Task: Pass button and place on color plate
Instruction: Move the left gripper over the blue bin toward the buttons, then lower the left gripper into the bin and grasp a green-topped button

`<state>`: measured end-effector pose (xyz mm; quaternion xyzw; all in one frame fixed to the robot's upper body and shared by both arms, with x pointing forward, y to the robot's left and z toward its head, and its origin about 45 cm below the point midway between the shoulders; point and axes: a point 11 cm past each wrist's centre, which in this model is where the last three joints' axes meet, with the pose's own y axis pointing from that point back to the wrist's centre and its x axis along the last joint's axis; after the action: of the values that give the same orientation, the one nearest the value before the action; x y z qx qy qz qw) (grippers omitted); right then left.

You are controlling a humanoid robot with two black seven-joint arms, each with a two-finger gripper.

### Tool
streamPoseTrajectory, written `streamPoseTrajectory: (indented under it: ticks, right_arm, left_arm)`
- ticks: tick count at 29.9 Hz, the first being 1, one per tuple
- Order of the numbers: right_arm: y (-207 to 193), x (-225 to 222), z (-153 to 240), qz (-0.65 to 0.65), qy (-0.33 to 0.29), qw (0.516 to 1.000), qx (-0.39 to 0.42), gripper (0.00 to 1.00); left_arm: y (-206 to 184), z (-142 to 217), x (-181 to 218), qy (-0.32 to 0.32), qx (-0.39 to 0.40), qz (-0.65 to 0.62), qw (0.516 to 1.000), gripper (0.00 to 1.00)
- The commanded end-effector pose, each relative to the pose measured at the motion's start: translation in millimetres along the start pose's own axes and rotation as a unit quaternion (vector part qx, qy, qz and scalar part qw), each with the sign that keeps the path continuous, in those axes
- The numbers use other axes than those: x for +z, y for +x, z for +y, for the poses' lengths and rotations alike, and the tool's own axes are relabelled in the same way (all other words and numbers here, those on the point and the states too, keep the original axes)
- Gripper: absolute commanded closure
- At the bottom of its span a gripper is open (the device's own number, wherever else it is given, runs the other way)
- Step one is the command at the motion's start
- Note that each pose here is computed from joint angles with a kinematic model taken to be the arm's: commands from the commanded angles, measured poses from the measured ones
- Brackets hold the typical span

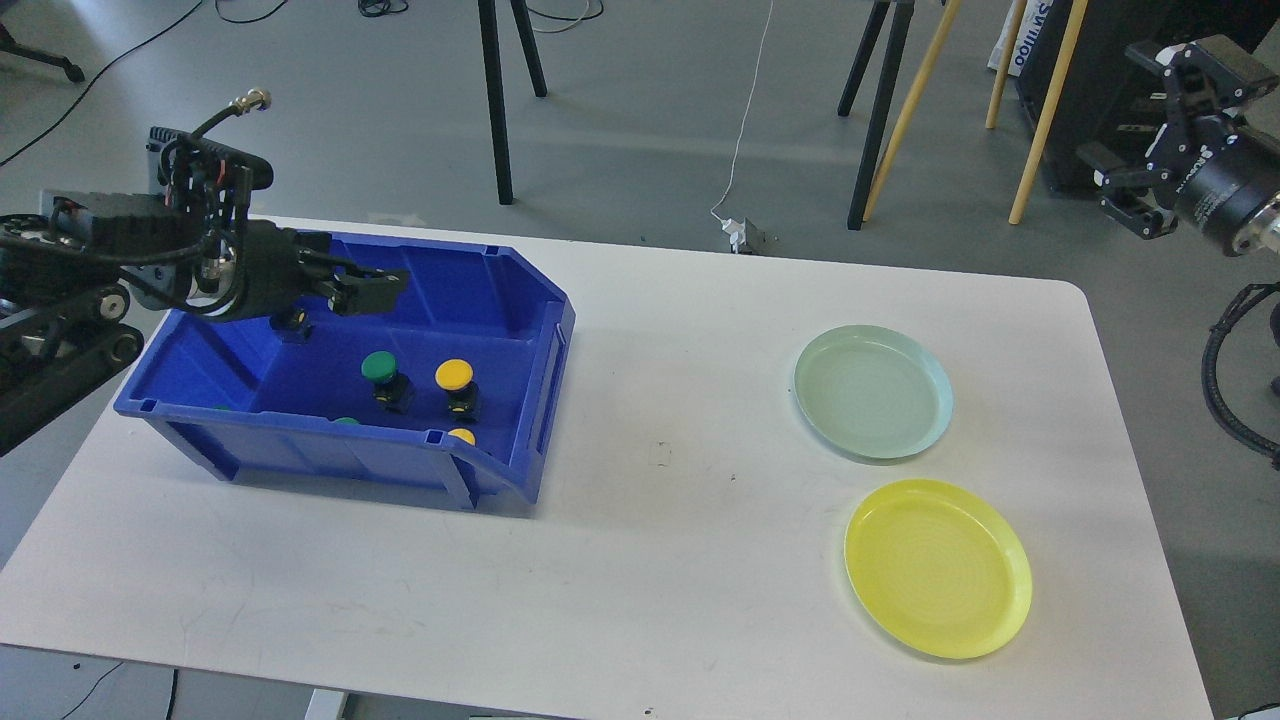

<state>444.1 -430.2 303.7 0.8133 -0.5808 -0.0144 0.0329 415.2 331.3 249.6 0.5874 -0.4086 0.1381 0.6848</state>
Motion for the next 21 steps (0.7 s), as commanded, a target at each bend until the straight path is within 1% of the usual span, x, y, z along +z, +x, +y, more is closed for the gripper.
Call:
streamPoseTrajectory:
  ticks: [1, 6, 11, 15, 21]
  right_arm:
    - [8, 3, 8, 0.009, -0.01, 1.0, 0.009, 0.01]
    - [9, 17, 14, 0.009, -0.024, 1.0, 0.011, 0.01]
    - [14, 19, 20, 0.012, -0.03, 0.999, 0.017, 0.01]
    - [15, 21, 22, 0.012, -0.032, 0.999, 0.017, 0.01]
    - [14, 28, 24, 0.009, -0.037, 0.999, 0.017, 0.01]
  left_arm:
    - [-9, -15, -11, 0.019, -0.014, 0.016, 1.0, 0.0]
    - [-21, -32, -11, 0.033, -0.031, 0.012, 0.999, 0.0]
    - [-45, -52, 2, 0.03, -0.071, -0.008, 0.997, 0.0]
    - [-55, -58, 3, 0.032, -0.087, -0.011, 0.996, 0.0]
    - [-63, -59, -11, 0.054, -0.098, -0.002, 0.994, 0.0]
